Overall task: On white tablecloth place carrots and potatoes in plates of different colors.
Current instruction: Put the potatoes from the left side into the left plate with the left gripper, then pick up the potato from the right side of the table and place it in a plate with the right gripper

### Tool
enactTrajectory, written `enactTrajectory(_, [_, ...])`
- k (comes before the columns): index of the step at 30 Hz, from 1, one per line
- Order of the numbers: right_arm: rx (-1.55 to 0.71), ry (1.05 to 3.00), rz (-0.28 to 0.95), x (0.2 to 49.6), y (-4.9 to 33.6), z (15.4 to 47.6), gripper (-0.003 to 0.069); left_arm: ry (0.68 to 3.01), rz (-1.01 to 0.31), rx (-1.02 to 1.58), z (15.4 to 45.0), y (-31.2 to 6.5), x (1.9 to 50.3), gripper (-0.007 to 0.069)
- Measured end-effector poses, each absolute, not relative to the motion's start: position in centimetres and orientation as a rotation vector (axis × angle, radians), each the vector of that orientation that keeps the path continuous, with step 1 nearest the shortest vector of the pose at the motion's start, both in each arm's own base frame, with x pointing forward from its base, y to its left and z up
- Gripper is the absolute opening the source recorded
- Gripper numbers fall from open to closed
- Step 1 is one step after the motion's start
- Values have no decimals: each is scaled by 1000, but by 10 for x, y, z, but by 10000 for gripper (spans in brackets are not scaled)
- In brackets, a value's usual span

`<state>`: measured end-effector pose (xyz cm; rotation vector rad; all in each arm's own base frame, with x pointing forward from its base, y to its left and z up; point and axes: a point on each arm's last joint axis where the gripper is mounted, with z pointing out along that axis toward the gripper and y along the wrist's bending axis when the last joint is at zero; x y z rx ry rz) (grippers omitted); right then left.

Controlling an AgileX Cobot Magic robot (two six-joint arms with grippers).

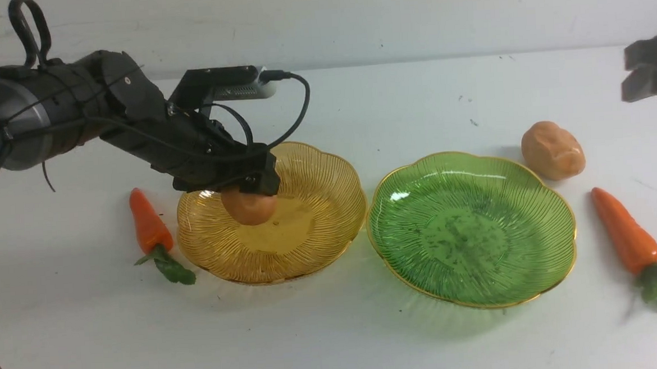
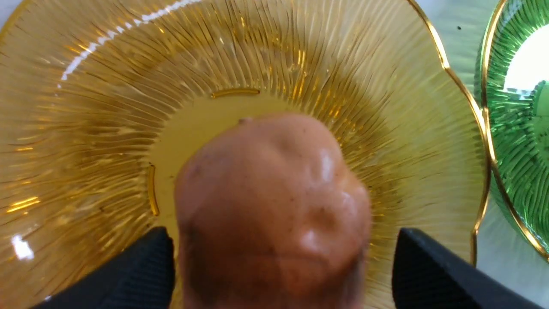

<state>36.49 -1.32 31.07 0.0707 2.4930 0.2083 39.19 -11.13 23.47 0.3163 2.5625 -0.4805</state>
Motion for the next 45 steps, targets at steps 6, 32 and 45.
enactTrajectory(6, [-1,2561,196,420,-13,260,632,2585,-500,341,239,-113,391,682])
enactTrajectory(32, [-49,2520,392,480,36,311,514,2719,-208,115,340,-14,350,-3])
enactTrajectory(45, [-572,2518,716,449,262,240,514,2816,-346,-135,264,4,370,63])
